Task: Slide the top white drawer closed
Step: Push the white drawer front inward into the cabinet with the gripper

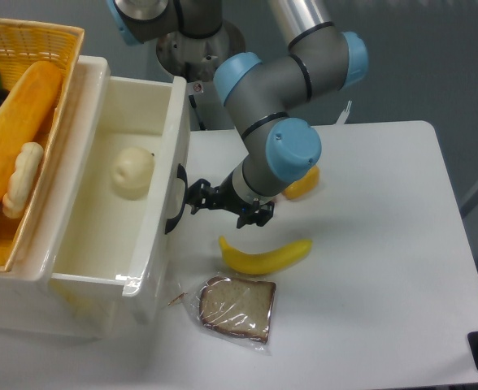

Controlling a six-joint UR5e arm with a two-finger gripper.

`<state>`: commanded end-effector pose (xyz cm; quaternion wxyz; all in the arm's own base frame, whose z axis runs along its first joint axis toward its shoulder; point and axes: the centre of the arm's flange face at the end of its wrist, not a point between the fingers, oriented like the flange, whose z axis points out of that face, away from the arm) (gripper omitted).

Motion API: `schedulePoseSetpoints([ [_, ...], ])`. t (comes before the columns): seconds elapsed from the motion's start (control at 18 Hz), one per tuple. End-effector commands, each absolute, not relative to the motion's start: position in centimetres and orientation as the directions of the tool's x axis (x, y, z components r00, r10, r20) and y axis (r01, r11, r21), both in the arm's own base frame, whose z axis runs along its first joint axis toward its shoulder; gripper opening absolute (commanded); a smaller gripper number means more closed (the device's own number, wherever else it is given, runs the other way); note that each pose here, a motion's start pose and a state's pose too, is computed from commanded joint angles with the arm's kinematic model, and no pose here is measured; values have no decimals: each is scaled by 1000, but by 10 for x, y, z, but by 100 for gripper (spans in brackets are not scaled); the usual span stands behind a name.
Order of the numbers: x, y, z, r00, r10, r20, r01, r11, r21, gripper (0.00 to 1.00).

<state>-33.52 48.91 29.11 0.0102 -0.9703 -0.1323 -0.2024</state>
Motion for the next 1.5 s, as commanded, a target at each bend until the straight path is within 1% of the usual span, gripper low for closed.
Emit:
schedulePoseSetpoints([
  [0.61, -307, 504, 309, 908, 196, 371, 207, -978, 9, 100],
  [0.94, -287, 516, 309, 916, 161, 368, 169, -986, 10, 100],
  [1.5, -276, 522, 313, 921, 140, 364, 150, -989, 2, 100],
])
